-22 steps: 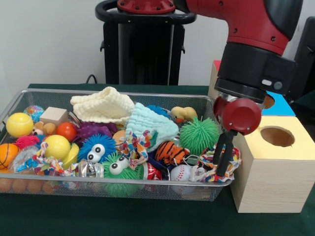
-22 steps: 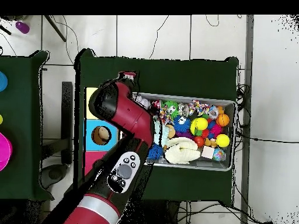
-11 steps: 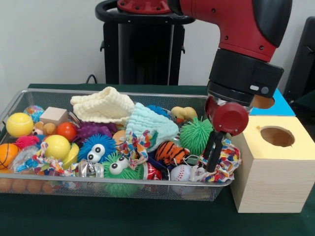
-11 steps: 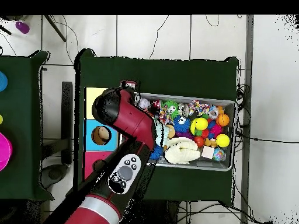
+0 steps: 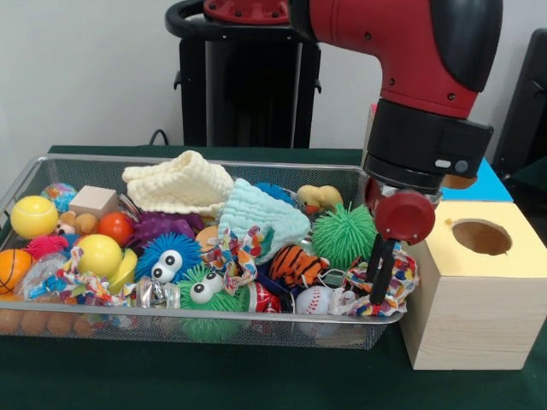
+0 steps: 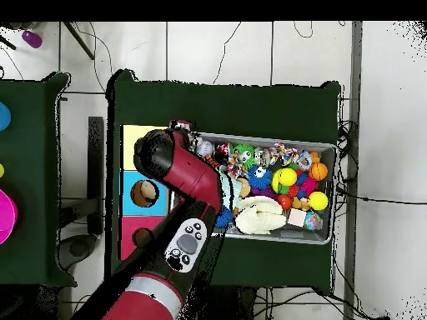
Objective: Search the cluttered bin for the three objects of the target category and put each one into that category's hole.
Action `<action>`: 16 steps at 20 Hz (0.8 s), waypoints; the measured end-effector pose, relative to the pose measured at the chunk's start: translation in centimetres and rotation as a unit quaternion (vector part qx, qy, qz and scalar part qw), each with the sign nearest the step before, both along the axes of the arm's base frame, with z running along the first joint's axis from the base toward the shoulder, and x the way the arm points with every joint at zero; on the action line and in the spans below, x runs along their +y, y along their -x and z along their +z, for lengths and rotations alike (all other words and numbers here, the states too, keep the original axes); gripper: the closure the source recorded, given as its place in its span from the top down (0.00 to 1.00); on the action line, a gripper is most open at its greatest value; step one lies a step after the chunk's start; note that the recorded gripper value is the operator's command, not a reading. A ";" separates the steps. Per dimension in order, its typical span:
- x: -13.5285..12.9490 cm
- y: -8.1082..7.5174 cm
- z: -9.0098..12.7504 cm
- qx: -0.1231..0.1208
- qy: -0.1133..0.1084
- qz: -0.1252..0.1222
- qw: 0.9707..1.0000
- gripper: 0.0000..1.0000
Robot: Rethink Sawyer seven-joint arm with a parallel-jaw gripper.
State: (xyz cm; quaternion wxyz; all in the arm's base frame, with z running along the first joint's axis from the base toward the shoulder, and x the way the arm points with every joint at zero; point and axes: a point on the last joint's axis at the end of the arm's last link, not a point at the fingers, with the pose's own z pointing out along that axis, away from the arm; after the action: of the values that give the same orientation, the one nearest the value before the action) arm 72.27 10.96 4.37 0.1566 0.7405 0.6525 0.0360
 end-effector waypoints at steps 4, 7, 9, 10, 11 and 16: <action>0.0 1.0 -1.9 0.014 -0.023 -0.012 1.000 1.00; 0.2 1.7 -3.1 0.025 -0.033 -0.017 0.999 1.00; 0.4 2.2 -3.9 0.032 -0.038 -0.018 0.999 1.00; 0.5 2.4 -4.2 0.036 -0.040 -0.019 0.998 1.00; 0.6 2.7 -4.5 0.039 -0.044 -0.020 0.998 1.00; 0.6 2.7 -4.5 0.040 -0.051 -0.024 0.998 1.00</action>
State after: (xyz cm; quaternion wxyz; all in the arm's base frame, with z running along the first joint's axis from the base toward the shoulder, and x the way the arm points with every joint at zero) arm 69.59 11.54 -0.15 0.0934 0.7640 0.6374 0.0363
